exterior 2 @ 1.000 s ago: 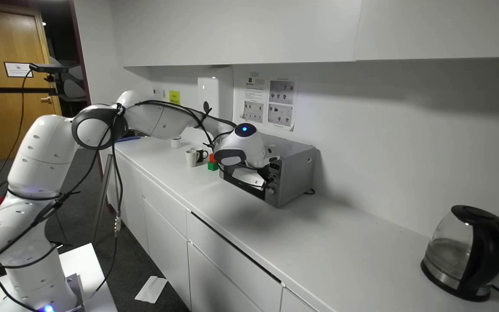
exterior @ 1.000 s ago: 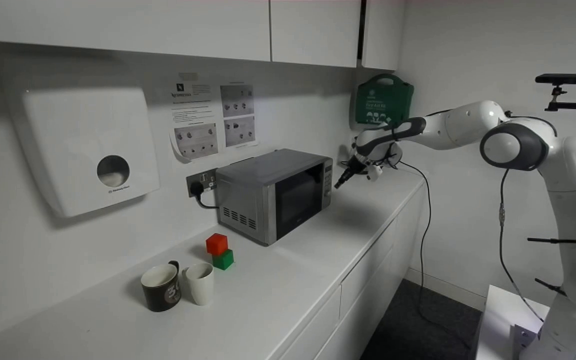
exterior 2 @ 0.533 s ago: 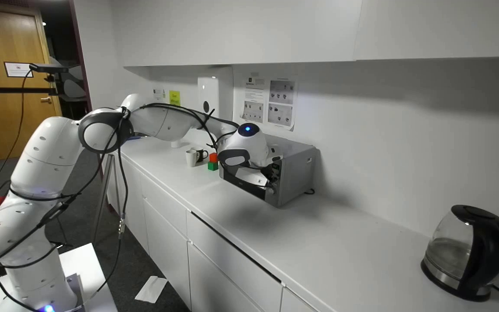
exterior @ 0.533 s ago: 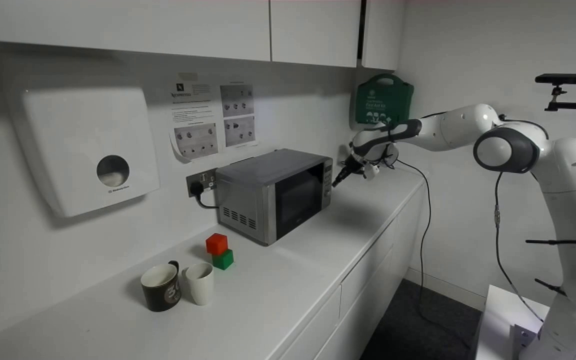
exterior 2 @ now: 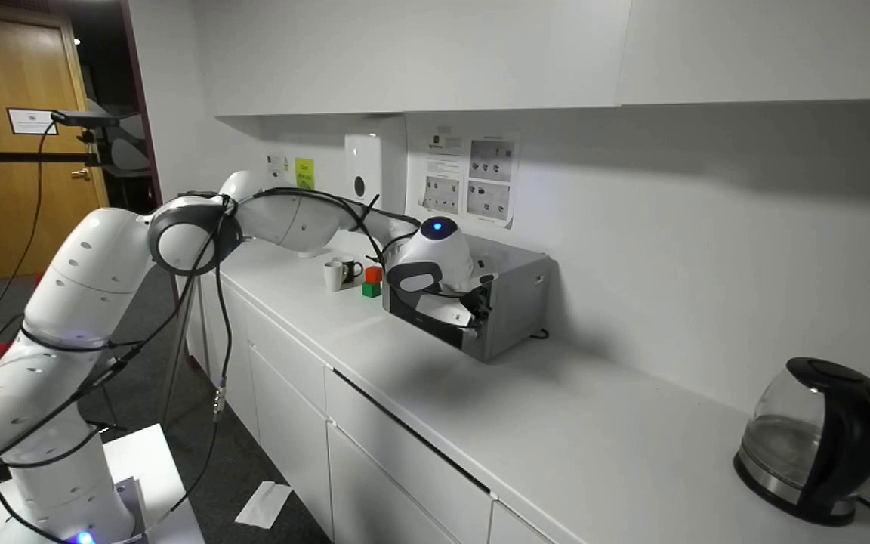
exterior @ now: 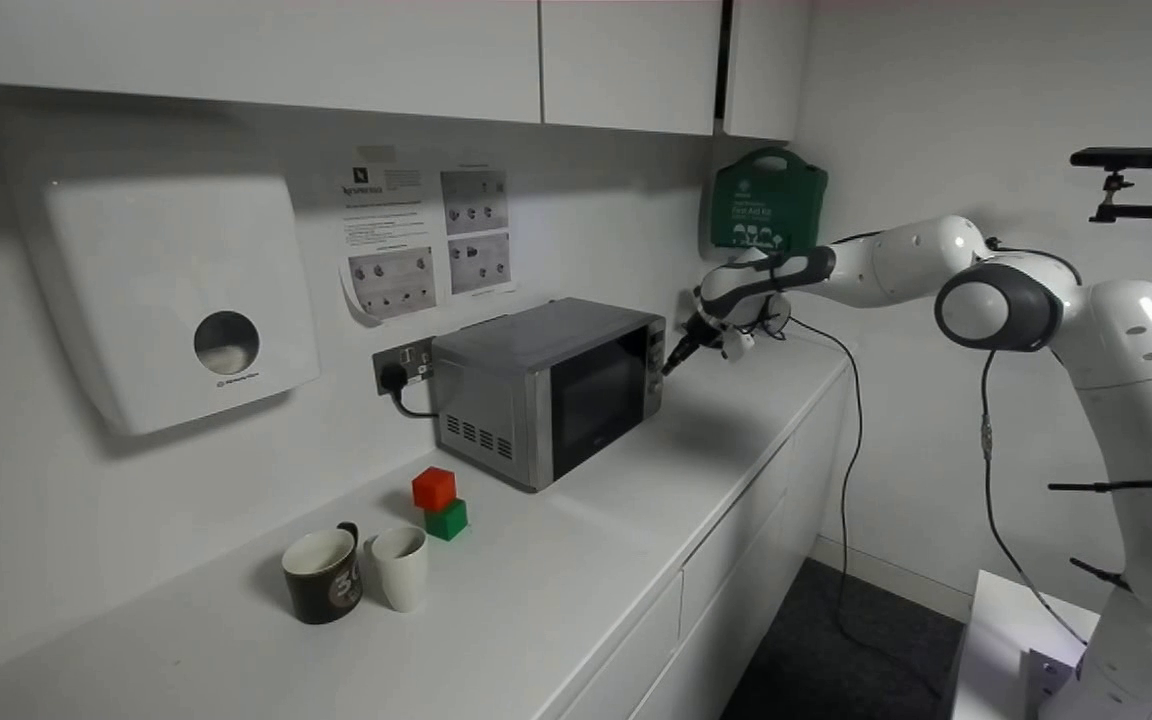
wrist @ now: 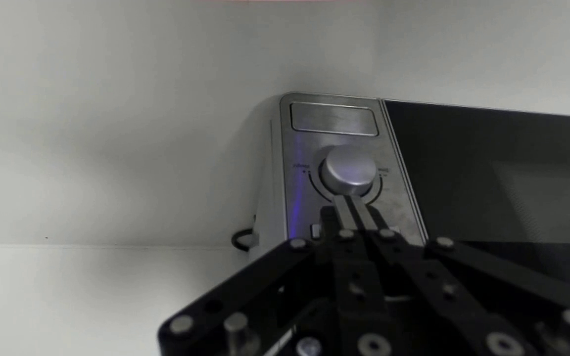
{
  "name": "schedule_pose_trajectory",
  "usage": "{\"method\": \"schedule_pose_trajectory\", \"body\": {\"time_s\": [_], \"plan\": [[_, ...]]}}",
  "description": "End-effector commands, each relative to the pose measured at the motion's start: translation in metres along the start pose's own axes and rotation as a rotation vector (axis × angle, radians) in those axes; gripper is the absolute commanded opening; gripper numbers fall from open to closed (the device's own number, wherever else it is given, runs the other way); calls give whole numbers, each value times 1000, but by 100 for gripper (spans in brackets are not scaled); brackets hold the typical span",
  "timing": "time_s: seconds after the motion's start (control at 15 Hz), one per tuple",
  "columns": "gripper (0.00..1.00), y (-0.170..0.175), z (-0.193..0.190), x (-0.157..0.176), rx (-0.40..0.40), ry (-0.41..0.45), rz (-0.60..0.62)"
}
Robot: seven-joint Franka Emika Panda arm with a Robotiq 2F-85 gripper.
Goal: Press a button on the microwave
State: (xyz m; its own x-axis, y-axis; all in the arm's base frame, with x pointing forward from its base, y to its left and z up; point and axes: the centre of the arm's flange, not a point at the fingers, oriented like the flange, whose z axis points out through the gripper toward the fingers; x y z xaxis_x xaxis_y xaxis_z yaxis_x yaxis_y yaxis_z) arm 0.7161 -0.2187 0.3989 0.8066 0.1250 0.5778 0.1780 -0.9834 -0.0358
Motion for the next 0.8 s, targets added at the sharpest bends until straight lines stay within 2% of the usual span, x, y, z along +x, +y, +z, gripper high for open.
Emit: {"method": "schedule_pose_trajectory", "body": {"time_s": [0.0, 0.73], "plan": [[0, 9, 2, 13, -16, 20, 4], [0, 9, 9, 15, -17, 11, -4]]}}
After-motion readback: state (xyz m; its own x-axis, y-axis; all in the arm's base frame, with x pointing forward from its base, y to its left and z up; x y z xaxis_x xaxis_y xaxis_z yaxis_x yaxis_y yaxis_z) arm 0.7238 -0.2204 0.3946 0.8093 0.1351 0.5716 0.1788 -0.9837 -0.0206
